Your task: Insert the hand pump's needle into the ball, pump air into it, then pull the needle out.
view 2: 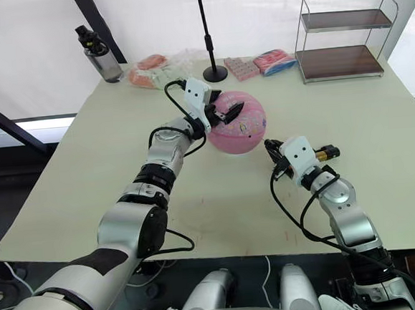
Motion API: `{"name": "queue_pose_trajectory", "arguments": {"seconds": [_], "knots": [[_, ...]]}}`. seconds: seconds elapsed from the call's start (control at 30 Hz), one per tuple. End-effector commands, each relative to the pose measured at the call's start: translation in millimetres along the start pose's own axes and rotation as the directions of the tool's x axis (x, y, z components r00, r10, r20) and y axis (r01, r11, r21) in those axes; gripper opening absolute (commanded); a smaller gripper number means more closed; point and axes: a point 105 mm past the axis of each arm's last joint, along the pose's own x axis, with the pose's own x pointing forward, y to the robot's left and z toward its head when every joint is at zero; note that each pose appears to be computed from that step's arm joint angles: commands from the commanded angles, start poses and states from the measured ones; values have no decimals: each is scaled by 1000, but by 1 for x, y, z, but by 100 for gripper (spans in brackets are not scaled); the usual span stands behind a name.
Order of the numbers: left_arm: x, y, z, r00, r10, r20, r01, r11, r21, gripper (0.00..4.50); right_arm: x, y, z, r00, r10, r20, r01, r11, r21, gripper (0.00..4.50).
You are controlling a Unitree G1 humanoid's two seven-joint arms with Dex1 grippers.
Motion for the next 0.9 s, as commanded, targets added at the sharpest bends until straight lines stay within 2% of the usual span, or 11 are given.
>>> {"name": "queue_pose_trajectory", "arguments": {"seconds": [0.03, 0.2, 0.4, 0.67, 0.8, 0.9], "knots": [[3, -3, 40, 994, -58, 91, 54, 998, 43, 450, 1, -4, 10, 999, -8, 41, 9, 999, -31, 35], [-3, -3, 71, 982, -101, 162, 95, 994, 48, 450, 2, -5, 8, 999, -4, 42, 5, 999, -40, 35], [-18, -3, 86, 970, -143, 196, 139, 990, 33, 450, 1, -7, 6, 999, -1, 48, 4, 999, -52, 35], [-72, -10, 64, 930, -351, 111, 340, 934, 111, 450, -8, -17, 0, 999, -9, 47, 12, 998, -58, 35], [-112, -19, 51, 884, -466, 45, 459, 881, 115, 450, -12, -26, -7, 999, -19, 26, 21, 996, -82, 35], [-138, -22, 43, 863, -506, 0, 504, 860, 78, 450, -15, -30, -12, 1000, -14, 9, 15, 994, -111, 35]]}}
